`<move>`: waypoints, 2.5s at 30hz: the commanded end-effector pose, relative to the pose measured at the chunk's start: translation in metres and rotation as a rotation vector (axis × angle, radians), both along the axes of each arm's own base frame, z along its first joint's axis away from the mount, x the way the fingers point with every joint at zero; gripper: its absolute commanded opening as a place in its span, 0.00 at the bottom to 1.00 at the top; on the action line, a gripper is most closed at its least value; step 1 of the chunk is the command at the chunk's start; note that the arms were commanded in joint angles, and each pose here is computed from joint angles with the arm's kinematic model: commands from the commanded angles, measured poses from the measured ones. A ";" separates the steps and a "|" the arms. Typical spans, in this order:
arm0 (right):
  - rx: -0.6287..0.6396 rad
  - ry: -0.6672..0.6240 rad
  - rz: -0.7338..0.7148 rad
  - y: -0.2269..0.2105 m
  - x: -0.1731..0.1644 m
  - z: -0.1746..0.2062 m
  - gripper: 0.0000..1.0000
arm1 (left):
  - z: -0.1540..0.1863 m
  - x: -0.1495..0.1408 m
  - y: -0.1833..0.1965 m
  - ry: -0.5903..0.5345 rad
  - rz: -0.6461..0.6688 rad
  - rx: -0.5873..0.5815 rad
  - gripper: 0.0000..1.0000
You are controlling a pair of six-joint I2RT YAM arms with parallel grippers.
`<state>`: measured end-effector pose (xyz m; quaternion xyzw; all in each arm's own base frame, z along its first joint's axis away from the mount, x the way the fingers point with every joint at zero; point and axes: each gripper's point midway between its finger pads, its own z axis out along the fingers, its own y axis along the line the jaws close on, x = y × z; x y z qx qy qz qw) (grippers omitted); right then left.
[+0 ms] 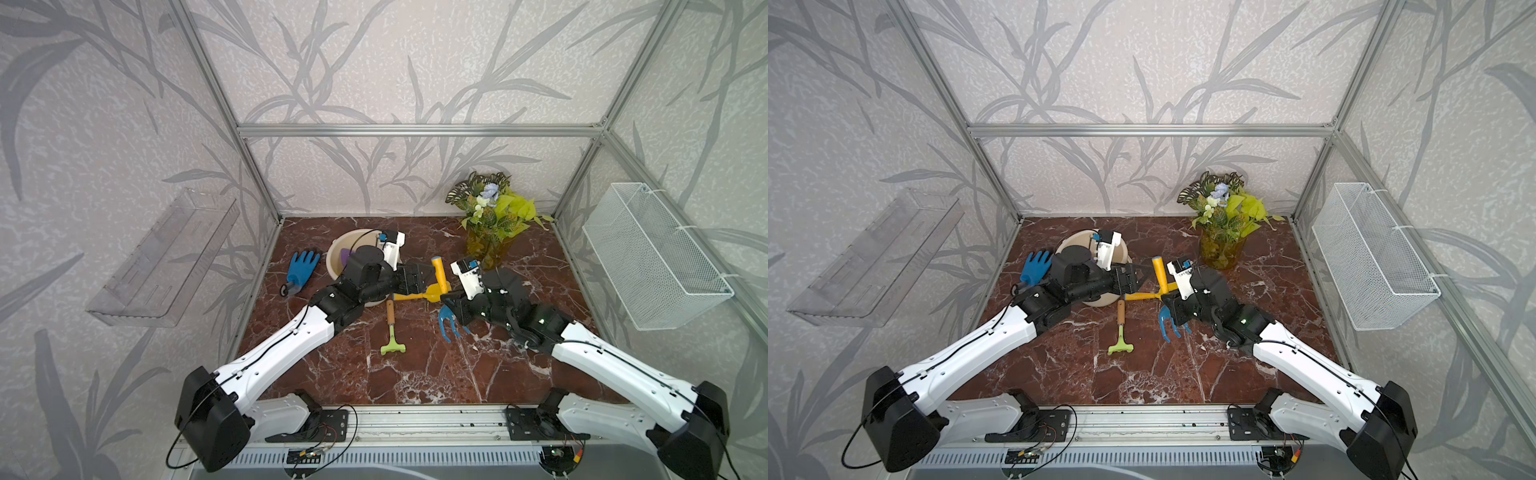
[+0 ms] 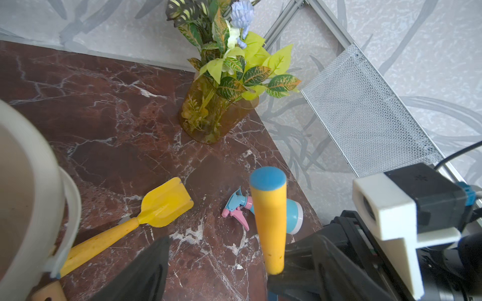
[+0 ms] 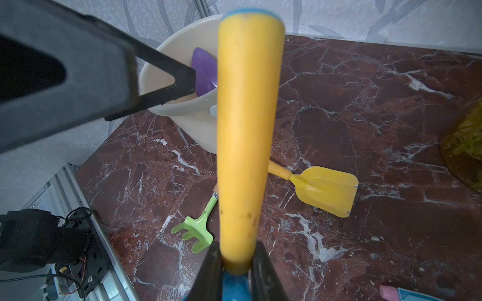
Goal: Organize the gardening tools
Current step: Pick up the gardening tool from the center of the board, then place the gardening tool in the container.
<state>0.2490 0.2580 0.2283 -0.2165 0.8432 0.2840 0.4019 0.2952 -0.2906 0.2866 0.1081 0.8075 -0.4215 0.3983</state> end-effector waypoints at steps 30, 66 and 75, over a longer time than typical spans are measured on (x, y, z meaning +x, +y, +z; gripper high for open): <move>0.010 -0.155 -0.081 -0.015 0.006 0.024 0.53 | 0.062 0.037 0.009 -0.187 0.131 0.148 0.00; 0.040 -0.179 -0.204 -0.042 0.005 0.019 0.60 | 0.002 0.149 0.197 -0.320 0.788 0.356 0.13; 0.026 -0.169 -0.199 -0.039 0.008 0.014 0.60 | -0.022 0.159 0.202 -0.268 0.806 0.409 0.41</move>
